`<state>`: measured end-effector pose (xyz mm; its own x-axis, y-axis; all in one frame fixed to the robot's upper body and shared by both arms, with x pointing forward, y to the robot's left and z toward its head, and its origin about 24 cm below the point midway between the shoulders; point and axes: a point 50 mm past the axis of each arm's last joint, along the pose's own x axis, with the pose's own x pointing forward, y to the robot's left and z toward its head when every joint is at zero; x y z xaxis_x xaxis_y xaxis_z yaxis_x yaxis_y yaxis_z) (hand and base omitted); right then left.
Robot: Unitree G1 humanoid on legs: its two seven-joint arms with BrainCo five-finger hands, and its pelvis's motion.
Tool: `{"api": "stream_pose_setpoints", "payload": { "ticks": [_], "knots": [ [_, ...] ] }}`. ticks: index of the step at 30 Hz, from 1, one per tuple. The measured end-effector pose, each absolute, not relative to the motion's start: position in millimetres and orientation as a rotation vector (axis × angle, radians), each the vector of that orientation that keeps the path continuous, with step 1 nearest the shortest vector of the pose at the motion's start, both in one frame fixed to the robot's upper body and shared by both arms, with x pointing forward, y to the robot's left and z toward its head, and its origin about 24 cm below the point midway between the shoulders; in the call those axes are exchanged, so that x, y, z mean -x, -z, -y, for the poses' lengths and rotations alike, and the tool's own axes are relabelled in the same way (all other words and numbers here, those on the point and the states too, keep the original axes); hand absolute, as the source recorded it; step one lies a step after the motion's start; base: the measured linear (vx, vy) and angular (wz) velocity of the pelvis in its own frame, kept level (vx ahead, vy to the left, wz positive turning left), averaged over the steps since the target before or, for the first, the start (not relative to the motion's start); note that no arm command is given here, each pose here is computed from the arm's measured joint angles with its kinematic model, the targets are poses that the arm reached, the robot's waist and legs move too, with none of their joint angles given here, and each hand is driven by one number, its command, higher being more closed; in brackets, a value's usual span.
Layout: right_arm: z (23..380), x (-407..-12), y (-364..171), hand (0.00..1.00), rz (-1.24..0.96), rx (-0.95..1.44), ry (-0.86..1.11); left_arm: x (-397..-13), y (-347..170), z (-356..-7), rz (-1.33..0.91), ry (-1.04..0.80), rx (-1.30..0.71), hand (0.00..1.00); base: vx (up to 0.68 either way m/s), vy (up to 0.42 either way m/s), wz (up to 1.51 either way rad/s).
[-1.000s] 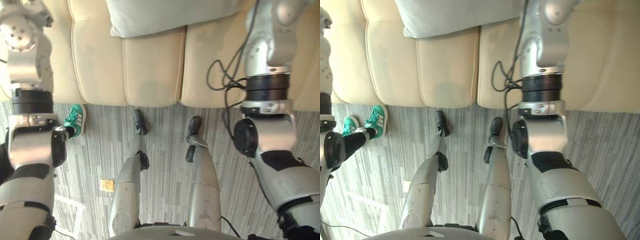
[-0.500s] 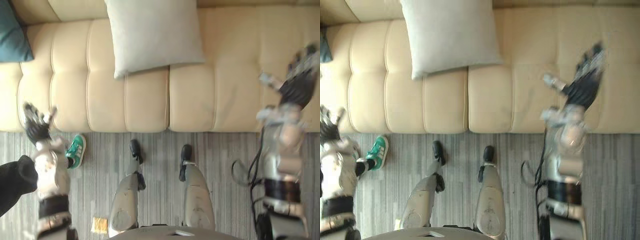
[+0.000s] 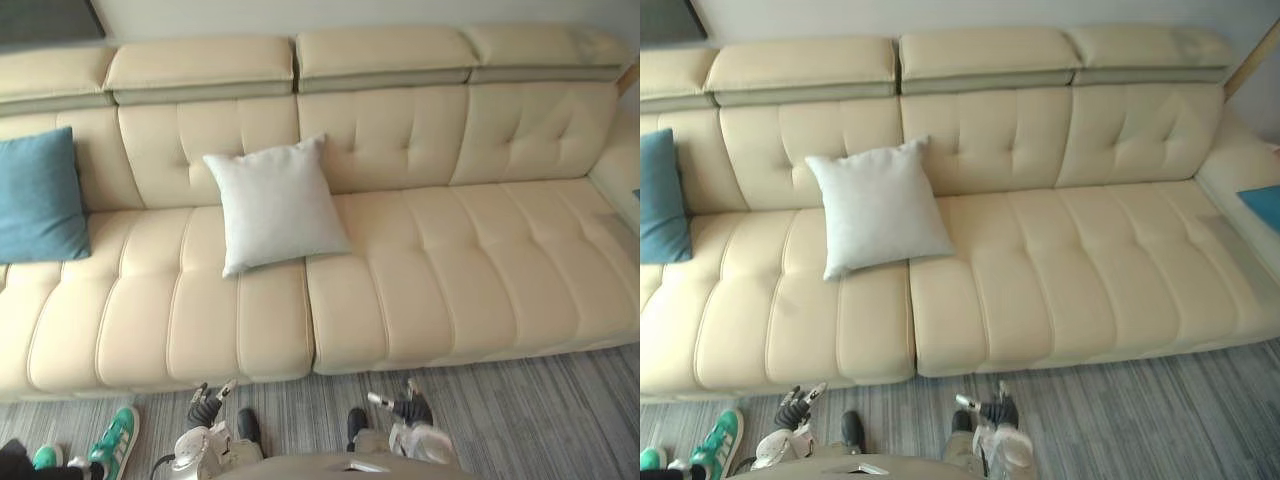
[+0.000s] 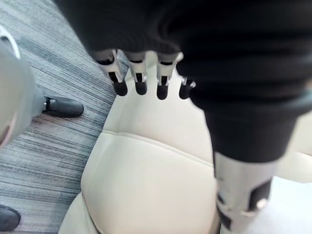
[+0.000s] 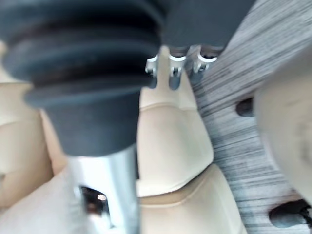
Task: Pick up cushions and gather them together orderly.
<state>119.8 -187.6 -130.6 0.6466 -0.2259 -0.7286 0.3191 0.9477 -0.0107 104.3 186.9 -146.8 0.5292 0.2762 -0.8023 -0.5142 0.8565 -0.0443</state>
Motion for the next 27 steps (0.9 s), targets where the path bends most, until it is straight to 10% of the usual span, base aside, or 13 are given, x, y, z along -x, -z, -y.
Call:
{"api": "stream_pose_setpoints", "payload": {
  "ticks": [27],
  "knots": [
    [198.4, -159.3, 129.2, 0.00, -0.813, -0.116, 0.379, -83.7, 156.1, -206.4, -1.008, -0.649, 0.292, 0.00, -0.05, -0.005, -0.10]
  ]
}}
